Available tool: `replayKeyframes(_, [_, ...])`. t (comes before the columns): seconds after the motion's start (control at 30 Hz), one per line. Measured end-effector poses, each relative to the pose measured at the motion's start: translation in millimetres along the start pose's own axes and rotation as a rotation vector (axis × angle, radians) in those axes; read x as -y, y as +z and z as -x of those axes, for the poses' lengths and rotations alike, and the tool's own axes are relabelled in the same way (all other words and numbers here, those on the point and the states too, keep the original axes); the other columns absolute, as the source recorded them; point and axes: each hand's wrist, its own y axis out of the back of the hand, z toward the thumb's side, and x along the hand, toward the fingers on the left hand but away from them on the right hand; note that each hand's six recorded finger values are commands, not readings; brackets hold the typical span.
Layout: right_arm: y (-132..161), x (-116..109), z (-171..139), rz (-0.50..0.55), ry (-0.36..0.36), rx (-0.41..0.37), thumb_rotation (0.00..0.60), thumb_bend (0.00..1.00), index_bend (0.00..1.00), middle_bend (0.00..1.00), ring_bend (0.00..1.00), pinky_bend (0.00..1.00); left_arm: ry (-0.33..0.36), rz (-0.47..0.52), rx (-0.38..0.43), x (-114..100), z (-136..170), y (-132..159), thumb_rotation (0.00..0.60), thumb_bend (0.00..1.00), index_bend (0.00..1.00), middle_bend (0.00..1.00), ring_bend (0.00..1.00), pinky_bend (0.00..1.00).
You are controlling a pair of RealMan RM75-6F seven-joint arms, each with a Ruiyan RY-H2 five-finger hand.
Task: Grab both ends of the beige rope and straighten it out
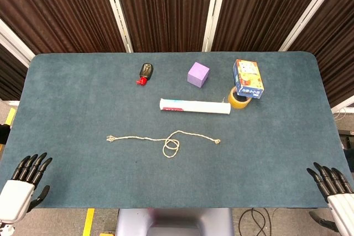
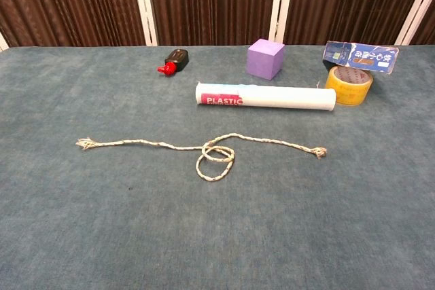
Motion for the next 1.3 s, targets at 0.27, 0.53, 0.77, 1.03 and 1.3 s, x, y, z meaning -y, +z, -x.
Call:
replayKeyframes(0.27, [5,7,11,-0.011,0.013,-0.008,0.6,0.23,0.0,0.0,0.0,0.0,-0.029,0.021,0.039,10,3,12,0.6,0.41,0.0,0.0,0.0,0.1])
replayKeyframes(0.53, [14,6,42,-0.031,-0.017,-0.005,0.6,0.23,0.0,0.0,0.0,0.0,-0.041,0.056,0.112,28,-30,43,0.6,0.41,0.0,0.0,0.0,0.1])
replayKeyframes(0.77, [21,3,62,-0.031,-0.033,-0.017,0.6,0.23,0.0,0.0,0.0,0.0,-0.073,0.044,0.157,49,-82,81,0.6,0.41,0.15,0.0,0.0,0.18])
replayKeyframes(1.03, [35,19,90,-0.078,0.006,-0.034,0.6,0.23,0.0,0.0,0.0,0.0,-0.077,-0.003,0.13,68,-138,109,0.6,0.41,0.29,0.0,0.0,0.17])
replayKeyframes(1.3, [46,37,116,-0.105,0.041,-0.036,0.6,0.23,0.0,0.0,0.0,0.0,-0.119,0.011,0.09,88,-180,121,0.6,0.41,0.41,0.01,0.0,0.17])
